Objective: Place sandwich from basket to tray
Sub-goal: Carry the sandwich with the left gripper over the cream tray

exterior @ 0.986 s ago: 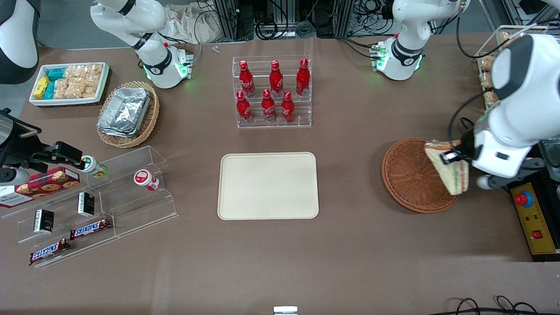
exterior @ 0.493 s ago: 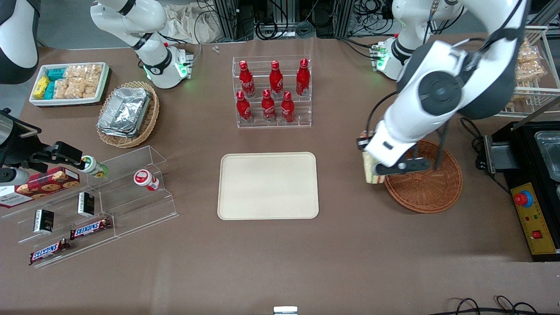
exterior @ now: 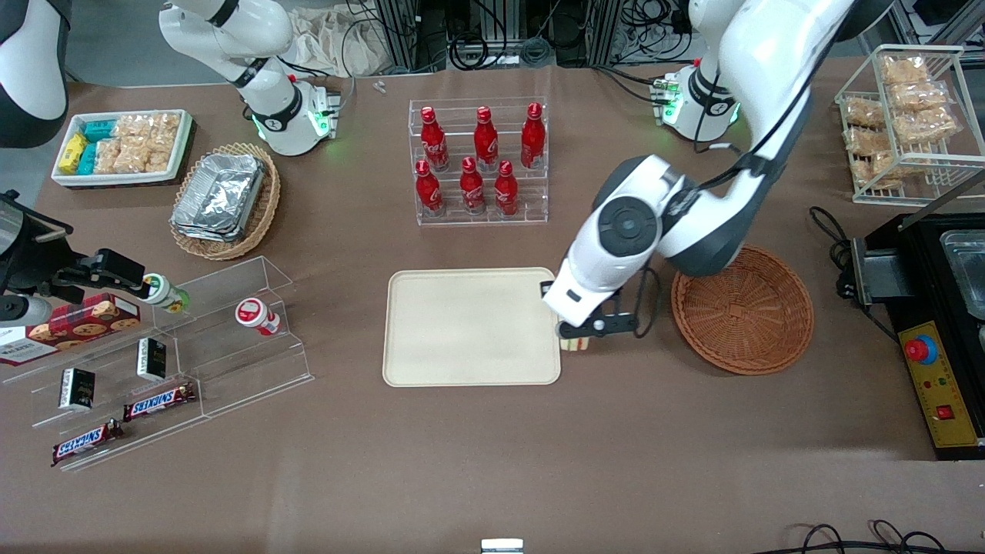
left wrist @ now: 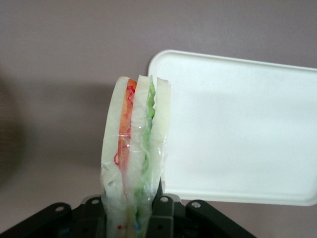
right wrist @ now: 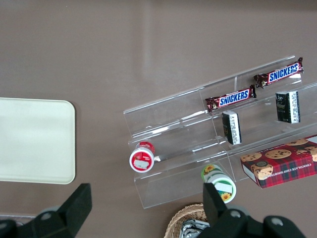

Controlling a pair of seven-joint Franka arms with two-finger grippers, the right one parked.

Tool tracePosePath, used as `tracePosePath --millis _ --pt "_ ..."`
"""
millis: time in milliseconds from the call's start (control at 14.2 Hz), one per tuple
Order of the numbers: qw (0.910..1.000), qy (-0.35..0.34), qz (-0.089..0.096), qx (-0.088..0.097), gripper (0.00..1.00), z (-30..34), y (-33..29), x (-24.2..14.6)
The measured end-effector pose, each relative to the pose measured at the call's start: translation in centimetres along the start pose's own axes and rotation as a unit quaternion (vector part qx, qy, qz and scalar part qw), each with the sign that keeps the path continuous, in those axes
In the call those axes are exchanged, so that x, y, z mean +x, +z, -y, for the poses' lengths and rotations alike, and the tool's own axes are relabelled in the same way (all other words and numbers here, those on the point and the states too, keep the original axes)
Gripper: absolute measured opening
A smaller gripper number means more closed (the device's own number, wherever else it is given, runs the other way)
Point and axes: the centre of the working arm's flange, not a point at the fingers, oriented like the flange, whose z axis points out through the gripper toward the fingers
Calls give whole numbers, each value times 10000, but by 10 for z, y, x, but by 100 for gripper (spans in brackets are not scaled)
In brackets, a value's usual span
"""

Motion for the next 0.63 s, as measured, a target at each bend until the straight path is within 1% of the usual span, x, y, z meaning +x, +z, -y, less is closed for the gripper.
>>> tracePosePath --millis 141,211,282,493,563,634 --pt "9997 66 -132 198 32 -24 33 -15" --pt "9995 92 -190 219 32 -33 46 -21" --pt "9996 108 -204 189 32 -38 57 -23" --pt "9997 134 -204 1 32 -42 86 -19" --pt "9995 192 -240 -13 32 -44 95 -19" --pt "9992 280 -284 33 33 -44 106 -19"
